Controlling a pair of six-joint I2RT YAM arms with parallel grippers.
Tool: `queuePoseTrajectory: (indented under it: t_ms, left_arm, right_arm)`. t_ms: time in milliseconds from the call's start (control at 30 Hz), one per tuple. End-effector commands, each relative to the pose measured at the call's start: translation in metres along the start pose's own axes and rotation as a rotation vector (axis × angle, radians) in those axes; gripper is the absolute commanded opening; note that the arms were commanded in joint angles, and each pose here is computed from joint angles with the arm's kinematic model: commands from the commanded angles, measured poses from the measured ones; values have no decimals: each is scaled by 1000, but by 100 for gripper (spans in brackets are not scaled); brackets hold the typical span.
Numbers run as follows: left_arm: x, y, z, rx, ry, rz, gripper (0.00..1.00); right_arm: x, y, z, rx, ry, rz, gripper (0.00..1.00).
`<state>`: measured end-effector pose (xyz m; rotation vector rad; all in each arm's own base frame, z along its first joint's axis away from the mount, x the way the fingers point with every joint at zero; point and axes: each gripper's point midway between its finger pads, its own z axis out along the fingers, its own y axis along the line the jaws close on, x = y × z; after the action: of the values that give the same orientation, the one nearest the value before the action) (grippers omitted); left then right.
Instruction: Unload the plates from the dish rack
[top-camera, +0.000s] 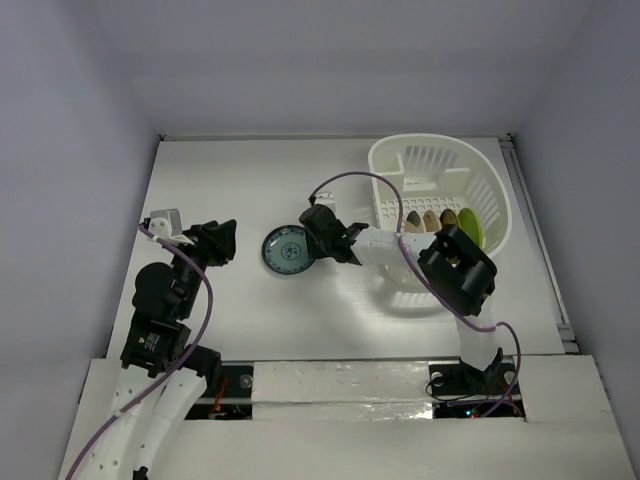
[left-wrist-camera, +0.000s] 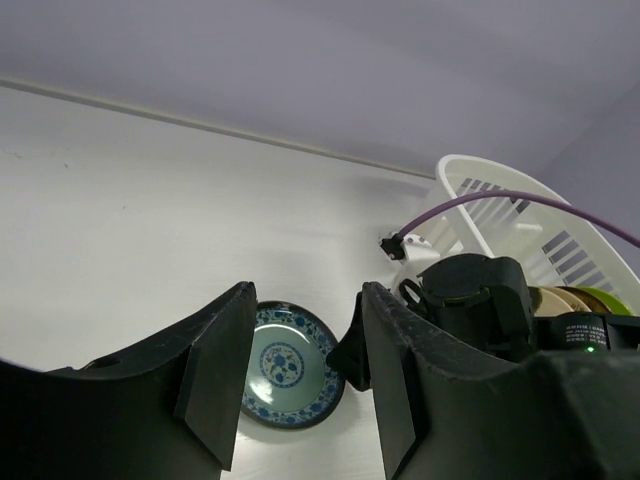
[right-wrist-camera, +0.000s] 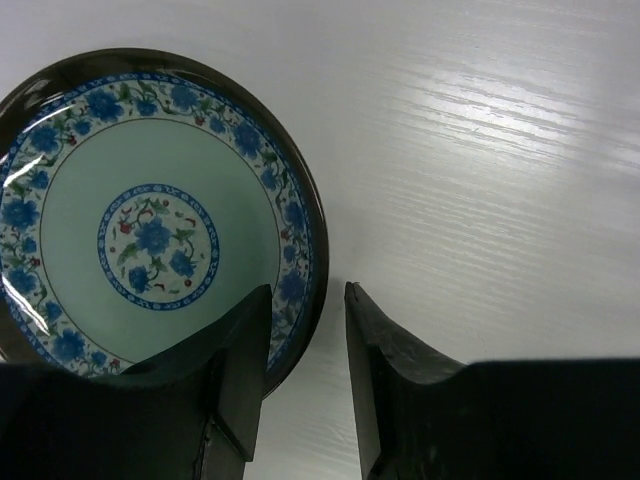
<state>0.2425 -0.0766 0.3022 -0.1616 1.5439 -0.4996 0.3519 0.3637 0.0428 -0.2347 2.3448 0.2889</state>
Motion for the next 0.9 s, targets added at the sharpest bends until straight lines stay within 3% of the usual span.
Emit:
queuePoseTrajectory:
  t_ms: [0,200,267,300,333,533,600,633,700,733,867]
  left_arm:
    - [-16,-9,0,29,-40,-6,43]
    - [-16,-9,0,29,-40,-6,43]
    - [-16,-9,0,28,-42,-6,43]
    - [-17,-9,0,29,-43,-6,43]
    - [-17,-10,0,30,-42,-6,43]
    - [-18,-11,-1,36,-47,-7,42]
    - [-18,-11,-1,37,-46,-7,40]
    - [-18,-11,-1,39,-47,-8,40]
    - [-18,-11,-1,39,-47,-7,40]
    - [-17,-11,-1,38,-46,-7,40]
    - [-18,-11,-2,37,-50,-9,40]
  right_arm:
    - [-44,12,-27,-40,-110,45,41]
    - [-101,12,-98,-96,-239,40,42]
    - [-128,-2,-142,-81,-326,35,29]
    - [-137,-18,-155,-16,-370,39,7]
    - [-141,-34,-178,21,-390,24,0]
    - [-128,-135,-221,335,-372,12,0]
    - [-115,-158,-235,398,-342,14,5]
    - [-114,-172,-239,436,-337,25,20]
    - [-104,-188,-245,484,-294,18,32]
    - [-102,-194,-245,502,-282,16,42]
    - [-88,-211,-232,531,-187,-16,47]
